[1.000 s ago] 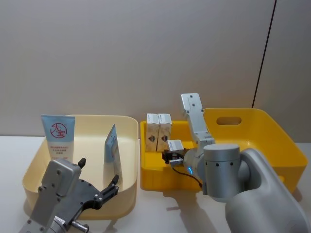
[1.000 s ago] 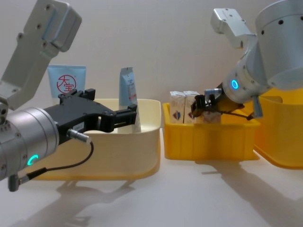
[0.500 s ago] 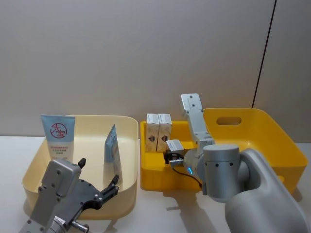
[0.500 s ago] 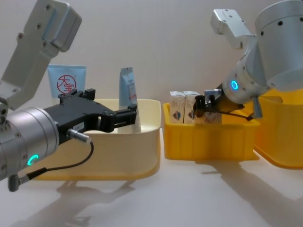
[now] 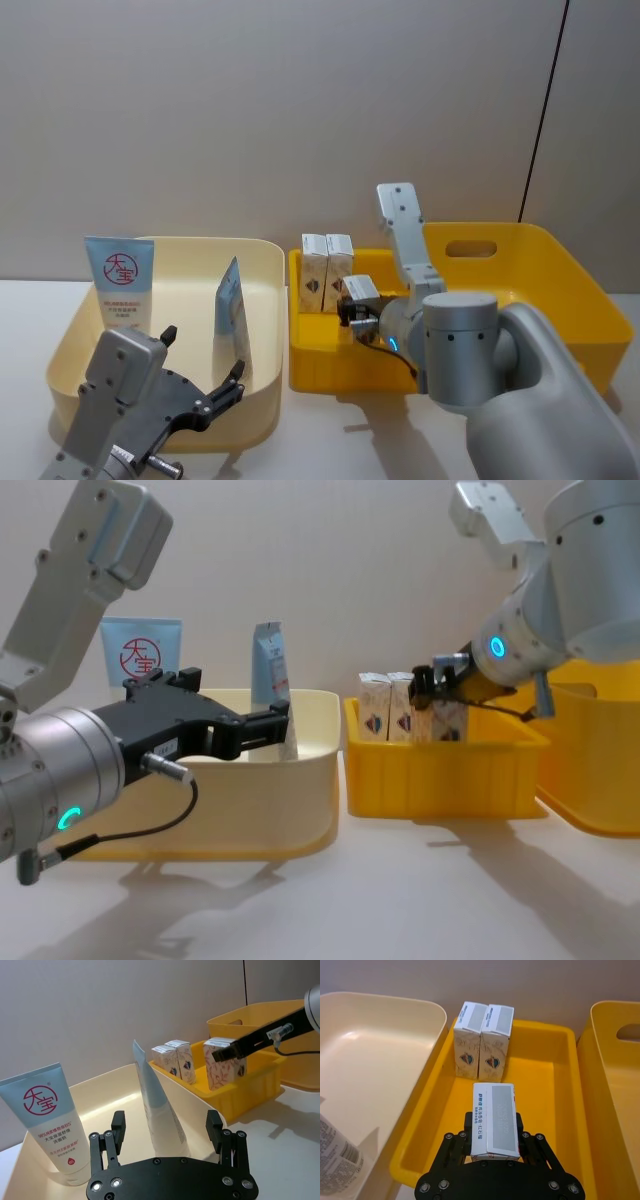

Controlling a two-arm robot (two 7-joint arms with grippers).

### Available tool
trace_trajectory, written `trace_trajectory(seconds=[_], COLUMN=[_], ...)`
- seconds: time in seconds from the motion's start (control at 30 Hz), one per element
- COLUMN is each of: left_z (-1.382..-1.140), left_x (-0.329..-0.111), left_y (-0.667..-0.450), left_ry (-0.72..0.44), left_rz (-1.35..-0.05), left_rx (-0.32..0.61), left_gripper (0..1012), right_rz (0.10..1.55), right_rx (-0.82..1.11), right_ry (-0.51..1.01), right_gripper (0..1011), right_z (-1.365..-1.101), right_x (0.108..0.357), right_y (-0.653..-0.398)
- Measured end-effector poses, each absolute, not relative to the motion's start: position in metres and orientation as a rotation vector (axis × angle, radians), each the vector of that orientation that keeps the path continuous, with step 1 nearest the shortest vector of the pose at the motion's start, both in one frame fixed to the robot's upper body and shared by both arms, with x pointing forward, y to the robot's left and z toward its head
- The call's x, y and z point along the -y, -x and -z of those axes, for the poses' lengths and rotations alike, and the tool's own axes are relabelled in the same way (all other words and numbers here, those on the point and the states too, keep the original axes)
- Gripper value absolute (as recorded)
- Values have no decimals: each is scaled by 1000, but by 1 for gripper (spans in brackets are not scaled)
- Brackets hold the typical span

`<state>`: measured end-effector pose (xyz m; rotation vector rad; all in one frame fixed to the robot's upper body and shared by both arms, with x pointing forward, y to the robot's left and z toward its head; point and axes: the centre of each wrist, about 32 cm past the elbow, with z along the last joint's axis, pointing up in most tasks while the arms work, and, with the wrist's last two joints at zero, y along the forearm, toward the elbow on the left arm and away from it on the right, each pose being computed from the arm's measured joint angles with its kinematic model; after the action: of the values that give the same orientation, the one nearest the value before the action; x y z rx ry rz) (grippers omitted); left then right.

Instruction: Bimanual collaborative sorting of washing and personal care products

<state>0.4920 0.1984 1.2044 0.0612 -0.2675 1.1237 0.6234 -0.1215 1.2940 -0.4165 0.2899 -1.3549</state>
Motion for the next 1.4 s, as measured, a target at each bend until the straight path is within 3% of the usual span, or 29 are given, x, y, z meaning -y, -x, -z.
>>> trace_trajectory(seconds=[0.7,1.4], left_z=[-1204,-1204], left_x=[-198,-198], left_y=[-492,-492], left_ry=[-61,-61], left_rz=[-1124,-1124], left_rx=[268,268], left_gripper=[1003,1003], right_rz=[1411,1647], right_rx=[-130,24], right_ry=[178,7], right_gripper=[410,410], right_z=[-1333,-1367], right_x=[139,192], right_y=[-618,-620])
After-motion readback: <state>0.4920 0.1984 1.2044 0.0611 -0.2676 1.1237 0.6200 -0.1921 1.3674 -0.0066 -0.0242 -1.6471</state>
